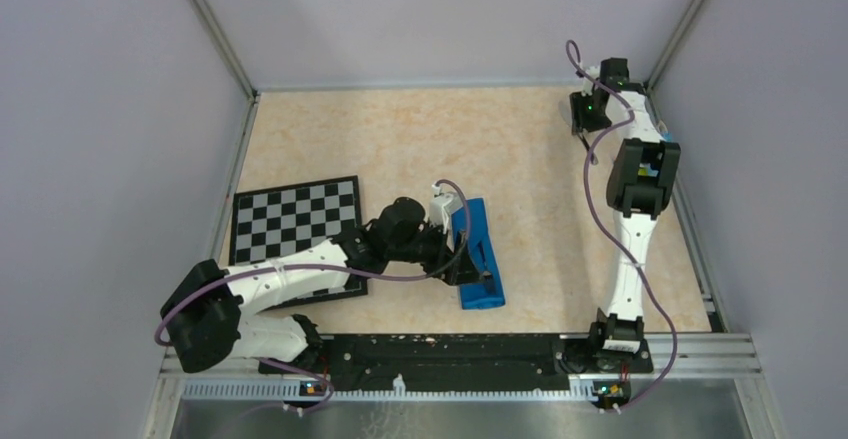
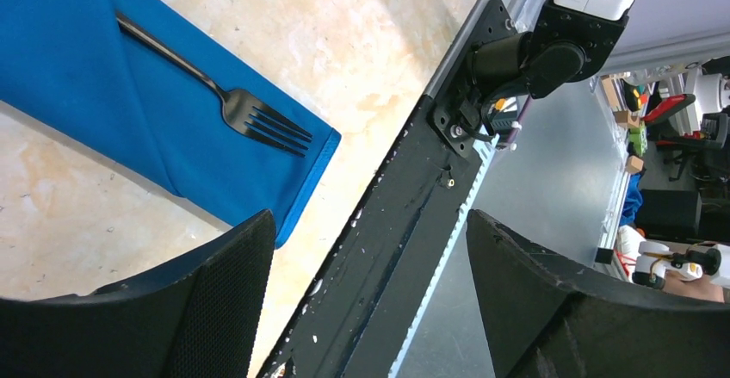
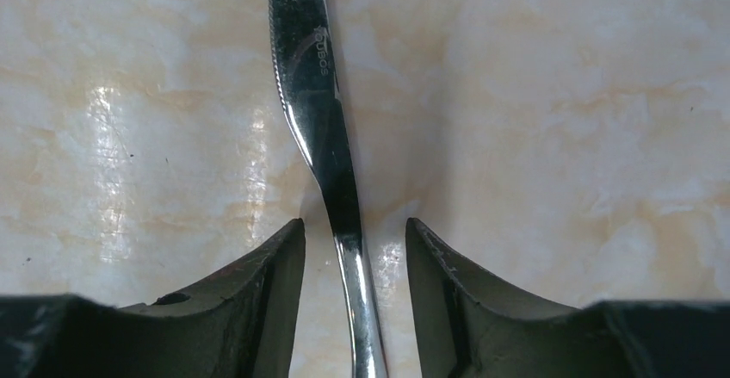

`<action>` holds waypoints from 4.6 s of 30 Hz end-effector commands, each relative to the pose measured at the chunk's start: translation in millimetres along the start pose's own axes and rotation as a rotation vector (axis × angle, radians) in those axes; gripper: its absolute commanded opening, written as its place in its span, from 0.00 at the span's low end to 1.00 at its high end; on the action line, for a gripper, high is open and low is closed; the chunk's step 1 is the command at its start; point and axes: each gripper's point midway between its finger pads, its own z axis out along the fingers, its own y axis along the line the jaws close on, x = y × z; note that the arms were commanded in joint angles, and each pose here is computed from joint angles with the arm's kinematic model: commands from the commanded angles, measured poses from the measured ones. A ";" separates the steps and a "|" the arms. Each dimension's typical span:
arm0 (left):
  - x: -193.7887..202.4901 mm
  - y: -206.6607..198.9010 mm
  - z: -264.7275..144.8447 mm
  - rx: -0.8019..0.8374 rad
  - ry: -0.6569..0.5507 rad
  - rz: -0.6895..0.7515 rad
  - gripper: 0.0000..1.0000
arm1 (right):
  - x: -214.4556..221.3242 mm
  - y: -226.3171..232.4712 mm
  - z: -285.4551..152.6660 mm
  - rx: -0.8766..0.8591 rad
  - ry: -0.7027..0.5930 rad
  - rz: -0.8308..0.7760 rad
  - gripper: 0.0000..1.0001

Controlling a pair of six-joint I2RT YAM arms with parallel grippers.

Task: Fold the napkin into a case and place the utensils inside
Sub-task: Move the knife to the center of the board, then pick up the knife from the center of the board, then pass from the right arm to the left

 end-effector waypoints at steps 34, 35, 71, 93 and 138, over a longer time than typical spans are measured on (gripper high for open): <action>-45.8 -12.2 -0.9 0.055 -0.148 -0.170 0.90 | 136.0 126.7 -135.7 -0.089 0.082 0.545 0.00; -48.0 -13.1 3.1 0.063 -0.145 -0.167 0.90 | 139.5 129.1 -138.9 -0.096 0.077 0.555 0.00; -57.0 -47.2 -53.9 0.119 -0.276 0.073 0.90 | 183.3 120.7 -93.4 0.152 0.542 0.415 0.40; -74.4 -21.4 -21.4 0.056 -0.337 0.098 0.99 | 161.3 145.2 -166.6 0.035 0.266 0.557 0.00; -69.9 2.5 -31.5 0.194 0.096 0.054 0.00 | 110.3 300.8 -384.6 -0.653 -0.952 -0.534 0.67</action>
